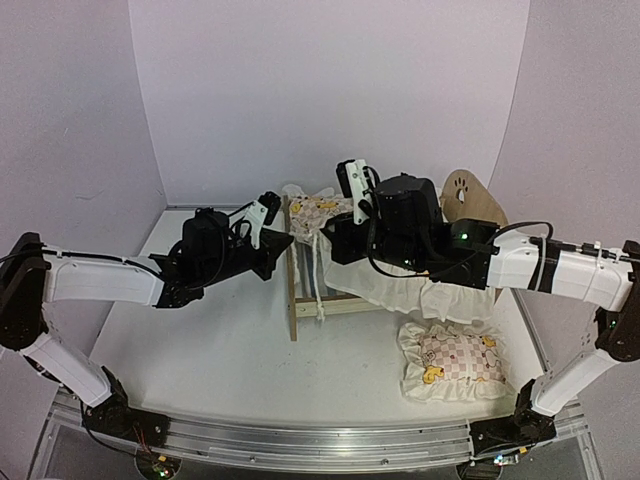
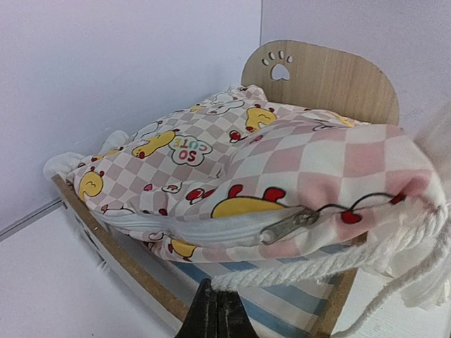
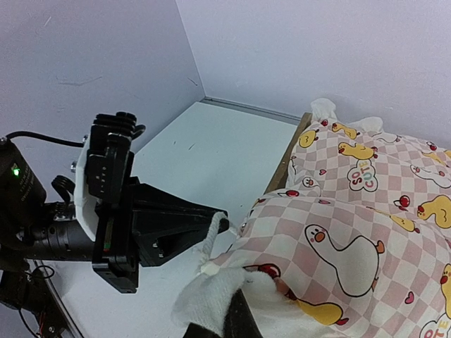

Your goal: Set up the pet bed

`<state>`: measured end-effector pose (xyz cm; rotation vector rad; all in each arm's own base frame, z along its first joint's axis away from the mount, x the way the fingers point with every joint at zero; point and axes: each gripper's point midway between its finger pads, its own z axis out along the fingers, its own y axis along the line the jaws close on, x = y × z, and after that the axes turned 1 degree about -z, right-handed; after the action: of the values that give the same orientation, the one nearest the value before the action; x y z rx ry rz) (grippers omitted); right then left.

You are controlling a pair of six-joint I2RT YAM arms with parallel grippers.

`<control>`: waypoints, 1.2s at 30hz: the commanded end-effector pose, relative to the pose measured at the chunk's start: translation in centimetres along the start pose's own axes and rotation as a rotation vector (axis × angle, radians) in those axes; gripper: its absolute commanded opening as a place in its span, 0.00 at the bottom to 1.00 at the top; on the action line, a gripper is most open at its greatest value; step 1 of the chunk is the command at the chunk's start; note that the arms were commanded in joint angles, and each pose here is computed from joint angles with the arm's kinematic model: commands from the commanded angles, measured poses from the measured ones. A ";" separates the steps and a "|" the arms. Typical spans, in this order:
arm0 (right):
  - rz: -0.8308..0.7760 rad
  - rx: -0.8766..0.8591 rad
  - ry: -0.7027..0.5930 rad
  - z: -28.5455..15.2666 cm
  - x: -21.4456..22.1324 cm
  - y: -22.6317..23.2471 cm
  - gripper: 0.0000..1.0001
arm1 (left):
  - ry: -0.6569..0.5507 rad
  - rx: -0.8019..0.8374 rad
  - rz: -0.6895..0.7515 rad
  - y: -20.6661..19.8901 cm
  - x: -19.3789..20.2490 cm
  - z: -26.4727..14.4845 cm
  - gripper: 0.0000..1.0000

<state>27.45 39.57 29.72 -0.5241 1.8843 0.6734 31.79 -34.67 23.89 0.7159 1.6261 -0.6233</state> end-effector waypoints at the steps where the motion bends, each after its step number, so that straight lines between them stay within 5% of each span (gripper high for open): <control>1: 0.032 -0.041 -0.057 -0.2 -1.8 0.8 0.00 | -0.009 -0.094 -0.064 0.6 0.4 0.4 0.00; 12: 0.016 -0.053 0.013 1.6 1.0 1.0 0.00 | 0.052 -0.091 -0.107 -0.4 3.4 0.3 0.00; 26: 0.029 0.087 0.035 3.6 2.8 -1.2 0.00 | 0.091 -0.055 -0.242 -0.8 4.9 -5.4 0.66; 36: 0.077 0.210 -0.033 2.2 1.0 -3.4 0.00 | 0.137 -0.103 -0.505 3.2 8.8 -7.0 0.67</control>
<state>29.93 39.70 23.38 -0.4301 1.9998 0.5105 28.48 -26.28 16.66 0.3426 1.9467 -0.7705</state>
